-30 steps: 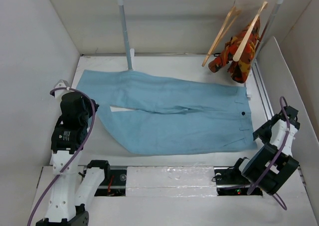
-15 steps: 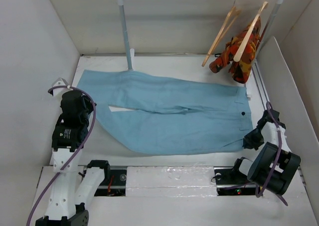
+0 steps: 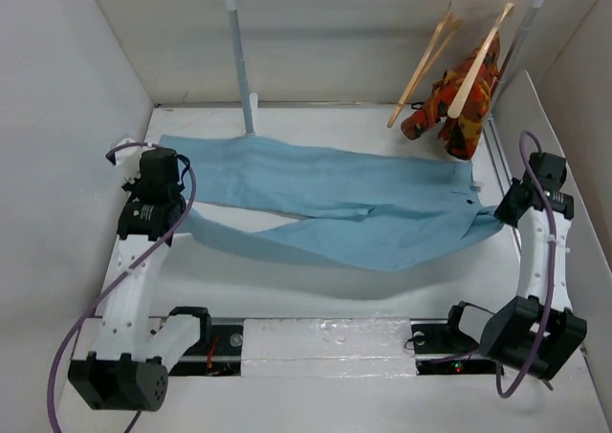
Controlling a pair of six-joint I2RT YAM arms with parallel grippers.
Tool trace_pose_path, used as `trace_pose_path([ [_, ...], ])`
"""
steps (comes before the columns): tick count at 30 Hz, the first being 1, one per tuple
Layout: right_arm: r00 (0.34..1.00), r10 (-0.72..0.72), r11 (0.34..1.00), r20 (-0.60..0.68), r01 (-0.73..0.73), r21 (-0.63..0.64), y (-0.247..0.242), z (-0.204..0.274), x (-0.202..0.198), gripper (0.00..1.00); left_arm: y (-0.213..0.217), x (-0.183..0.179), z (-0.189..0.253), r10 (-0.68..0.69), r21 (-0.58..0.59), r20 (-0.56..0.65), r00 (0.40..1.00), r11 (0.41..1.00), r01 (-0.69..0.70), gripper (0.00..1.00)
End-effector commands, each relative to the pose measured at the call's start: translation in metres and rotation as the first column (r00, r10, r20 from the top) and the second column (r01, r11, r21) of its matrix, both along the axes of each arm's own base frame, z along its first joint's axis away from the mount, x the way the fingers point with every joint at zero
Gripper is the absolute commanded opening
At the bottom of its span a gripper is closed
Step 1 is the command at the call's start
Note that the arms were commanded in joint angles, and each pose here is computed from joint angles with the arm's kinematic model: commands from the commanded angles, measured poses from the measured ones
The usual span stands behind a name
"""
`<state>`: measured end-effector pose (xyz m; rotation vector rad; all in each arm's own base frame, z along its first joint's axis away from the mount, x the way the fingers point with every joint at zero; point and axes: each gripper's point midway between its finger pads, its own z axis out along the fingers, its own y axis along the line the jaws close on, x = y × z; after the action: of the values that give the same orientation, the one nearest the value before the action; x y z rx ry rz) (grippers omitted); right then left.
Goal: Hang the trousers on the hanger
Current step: Fold the trousers at the center of the board.
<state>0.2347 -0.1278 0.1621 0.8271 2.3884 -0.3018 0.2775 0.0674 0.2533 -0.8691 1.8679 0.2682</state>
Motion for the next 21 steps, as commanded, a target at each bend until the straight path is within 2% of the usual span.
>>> trace_pose_path([
  [1, 0.993, 0.112, 0.992, 0.029, -0.110, -0.068, -0.005, 0.017, 0.038, 0.00, 0.019, 0.010, 0.028, 0.099, 0.063, 0.057, 0.993, 0.993, -0.103, 0.00],
  [4, 0.979, 0.172, 0.983, 0.112, -0.164, -0.082, 0.003, 0.028, 0.087, 0.00, 0.035, 0.016, 0.037, 0.168, 0.106, 0.060, 0.984, 0.979, -0.174, 0.00],
  [8, 0.956, 0.237, 0.972, 0.172, -0.234, -0.033, 0.012, 0.030, 0.145, 0.00, 0.051, 0.029, 0.047, 0.244, 0.164, 0.027, 0.969, 0.956, -0.245, 0.00],
  [10, 0.937, 0.280, 0.959, 0.210, -0.281, -0.022, 0.021, 0.043, 0.172, 0.00, 0.055, 0.047, 0.051, 0.255, 0.174, 0.008, 0.967, 0.952, -0.252, 0.00],
  [11, 0.940, 0.284, 0.957, 0.190, -0.290, 0.003, 0.021, 0.029, 0.185, 0.00, 0.057, 0.056, 0.042, 0.266, 0.193, -0.035, 0.963, 0.948, -0.254, 0.00],
  [12, 0.925, 0.316, 0.944, 0.213, -0.329, 0.028, 0.030, 0.029, 0.197, 0.00, 0.058, 0.064, 0.059, 0.281, 0.180, 0.002, 0.960, 0.944, -0.276, 0.00],
  [16, 0.909, 0.344, 0.927, 0.234, -0.369, 0.071, 0.033, 0.019, 0.232, 0.00, 0.062, 0.099, 0.064, 0.286, 0.226, -0.023, 0.958, 0.935, -0.273, 0.00],
  [17, 0.902, 0.348, 0.926, 0.256, -0.374, 0.059, 0.031, 0.027, 0.244, 0.00, 0.066, 0.112, 0.046, 0.299, 0.245, -0.082, 0.951, 0.931, -0.271, 0.00],
  [19, 0.903, 0.359, 0.918, 0.237, -0.387, 0.084, 0.035, 0.010, 0.259, 0.00, 0.070, 0.132, 0.047, 0.298, 0.241, -0.077, 0.952, 0.932, -0.272, 0.00],
  [20, 0.902, 0.364, 0.914, 0.231, -0.393, 0.096, 0.035, 0.006, 0.264, 0.00, 0.073, 0.147, 0.021, 0.296, 0.257, -0.148, 0.944, 0.933, -0.252, 0.00],
  [21, 0.903, 0.365, 0.915, 0.226, -0.393, 0.094, 0.032, 0.000, 0.276, 0.00, 0.074, 0.155, 0.014, 0.296, 0.261, -0.168, 0.940, 0.933, -0.247, 0.00],
])
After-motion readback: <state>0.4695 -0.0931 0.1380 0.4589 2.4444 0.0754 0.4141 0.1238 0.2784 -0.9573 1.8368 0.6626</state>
